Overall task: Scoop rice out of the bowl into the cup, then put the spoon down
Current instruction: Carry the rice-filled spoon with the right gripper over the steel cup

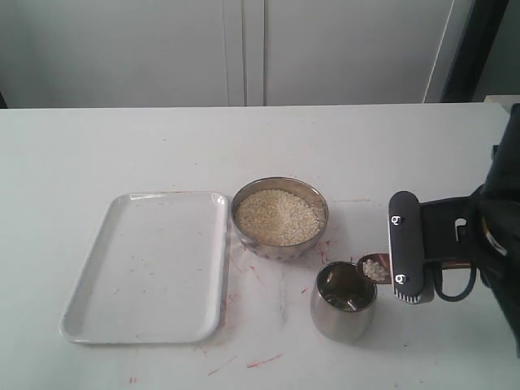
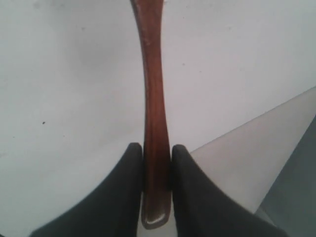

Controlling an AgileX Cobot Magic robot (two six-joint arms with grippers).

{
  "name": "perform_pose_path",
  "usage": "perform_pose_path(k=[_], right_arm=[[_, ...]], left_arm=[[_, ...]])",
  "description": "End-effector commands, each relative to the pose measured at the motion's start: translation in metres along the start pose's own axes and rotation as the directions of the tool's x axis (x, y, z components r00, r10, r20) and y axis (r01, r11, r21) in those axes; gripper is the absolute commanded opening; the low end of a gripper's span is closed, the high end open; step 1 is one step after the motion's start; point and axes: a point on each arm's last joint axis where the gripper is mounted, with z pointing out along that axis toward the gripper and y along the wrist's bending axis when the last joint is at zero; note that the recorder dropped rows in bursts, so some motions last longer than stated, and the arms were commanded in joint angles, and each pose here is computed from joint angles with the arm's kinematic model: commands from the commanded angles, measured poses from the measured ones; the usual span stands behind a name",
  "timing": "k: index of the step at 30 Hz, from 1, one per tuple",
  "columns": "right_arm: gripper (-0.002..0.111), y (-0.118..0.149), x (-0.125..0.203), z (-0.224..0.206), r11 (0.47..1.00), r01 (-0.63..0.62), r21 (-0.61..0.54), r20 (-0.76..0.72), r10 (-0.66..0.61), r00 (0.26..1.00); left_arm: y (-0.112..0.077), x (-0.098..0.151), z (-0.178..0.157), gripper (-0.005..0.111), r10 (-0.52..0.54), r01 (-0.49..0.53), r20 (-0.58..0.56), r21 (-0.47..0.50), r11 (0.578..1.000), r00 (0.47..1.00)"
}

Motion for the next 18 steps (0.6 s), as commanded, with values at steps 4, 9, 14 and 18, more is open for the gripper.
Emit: perform_pose_path(k=[4, 9, 14, 18], right_arm=[[0.000, -0.0030, -0.0059, 0.0049, 0.999, 0.041, 0.026, 0.002, -0.041, 0.999], [0.000, -0.0050, -0.0091, 0.0058, 0.998, 0.051, 0.047, 0.023, -0.052, 0.998], [0.000, -0.0087, -0.0103, 0.0059, 0.994, 0.070, 0.089, 0.026, -0.072, 0.997], [0.000, -0.0117, -0.0120, 0.0055, 0.989, 0.080, 0.123, 0.041, -0.086, 0.995]], left_arm=[[0.0001, -0.0017, -0.0002, 0.014, -0.003, 0.003, 0.011, 0.001, 1.000, 1.000], [0.0001, -0.0017, -0.0002, 0.014, -0.003, 0.003, 0.011, 0.001, 1.000, 1.000], [0.0001, -0.0017, -0.0002, 0.014, -0.003, 0.003, 0.011, 0.001, 1.000, 1.000], [0.0001, -0.0017, -0.0002, 0.014, -0.003, 0.003, 0.011, 0.001, 1.000, 1.000]])
